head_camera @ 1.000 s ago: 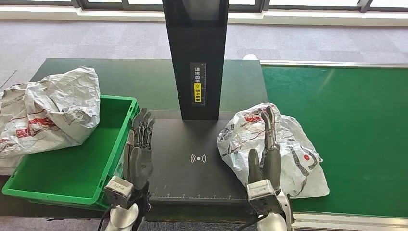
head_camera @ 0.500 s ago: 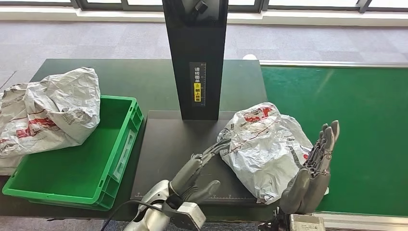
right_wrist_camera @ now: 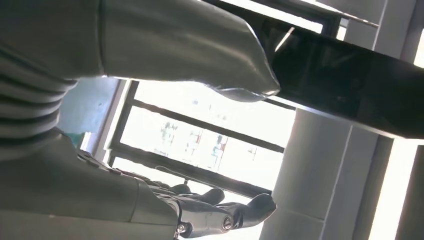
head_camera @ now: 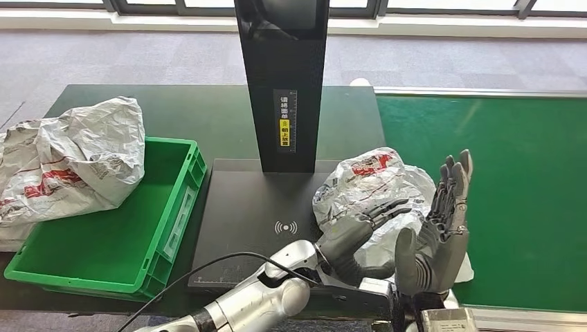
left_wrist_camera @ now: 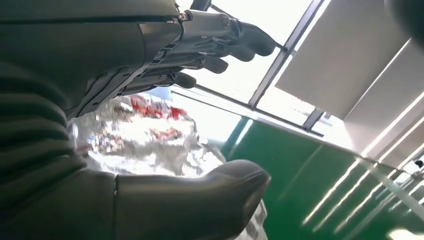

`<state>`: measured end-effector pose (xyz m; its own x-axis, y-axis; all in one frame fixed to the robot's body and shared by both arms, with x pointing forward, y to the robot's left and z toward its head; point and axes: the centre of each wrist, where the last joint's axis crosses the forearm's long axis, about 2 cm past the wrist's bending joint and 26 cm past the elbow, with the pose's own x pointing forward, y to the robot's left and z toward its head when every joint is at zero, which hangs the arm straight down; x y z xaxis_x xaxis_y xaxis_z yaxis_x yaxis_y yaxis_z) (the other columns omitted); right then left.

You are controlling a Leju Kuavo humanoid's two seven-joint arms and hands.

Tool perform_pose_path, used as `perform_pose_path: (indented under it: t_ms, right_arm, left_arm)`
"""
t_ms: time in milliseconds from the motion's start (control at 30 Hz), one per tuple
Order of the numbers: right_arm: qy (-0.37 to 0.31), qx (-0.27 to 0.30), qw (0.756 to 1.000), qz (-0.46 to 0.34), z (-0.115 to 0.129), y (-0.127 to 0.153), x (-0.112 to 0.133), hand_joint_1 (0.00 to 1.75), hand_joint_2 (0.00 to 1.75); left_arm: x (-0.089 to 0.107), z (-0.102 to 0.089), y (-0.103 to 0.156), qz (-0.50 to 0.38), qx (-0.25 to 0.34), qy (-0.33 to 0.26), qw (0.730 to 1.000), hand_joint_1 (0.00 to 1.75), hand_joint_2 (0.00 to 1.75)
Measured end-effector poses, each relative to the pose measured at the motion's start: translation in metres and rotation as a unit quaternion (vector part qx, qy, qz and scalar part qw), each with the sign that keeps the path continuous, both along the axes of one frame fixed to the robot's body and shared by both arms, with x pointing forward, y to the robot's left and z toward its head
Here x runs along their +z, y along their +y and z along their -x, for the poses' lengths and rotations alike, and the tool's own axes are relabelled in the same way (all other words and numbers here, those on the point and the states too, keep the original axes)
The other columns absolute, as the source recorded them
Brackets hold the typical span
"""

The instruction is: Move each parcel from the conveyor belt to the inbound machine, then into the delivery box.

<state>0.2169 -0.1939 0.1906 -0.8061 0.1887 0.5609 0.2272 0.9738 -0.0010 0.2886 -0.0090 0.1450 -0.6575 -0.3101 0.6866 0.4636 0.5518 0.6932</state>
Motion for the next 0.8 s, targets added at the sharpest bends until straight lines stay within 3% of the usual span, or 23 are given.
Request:
perform_pose_path:
  t_ms: [367,567,800]
  right_arm:
    - [-0.051,-0.002,0.999,0.01,0.001,-0.018,0.021,0.0,1.75]
    - [-0.062,-0.008,0.997,0.037,0.001,-0.017,0.024,0.0,1.75]
    - [-0.078,0.008,0.996,0.051,-0.005,-0.01,0.033,0.0,1.75]
  left_arm:
    - [-0.023,0.011,-0.006,-0.091,-0.04,-0.002,0.995,0.0,1.75]
    - [-0.028,0.014,-0.005,-0.089,-0.013,0.02,0.996,0.0,1.75]
    - [-0.041,0.029,-0.007,-0.189,-0.011,-0.018,0.982,0.0,1.75]
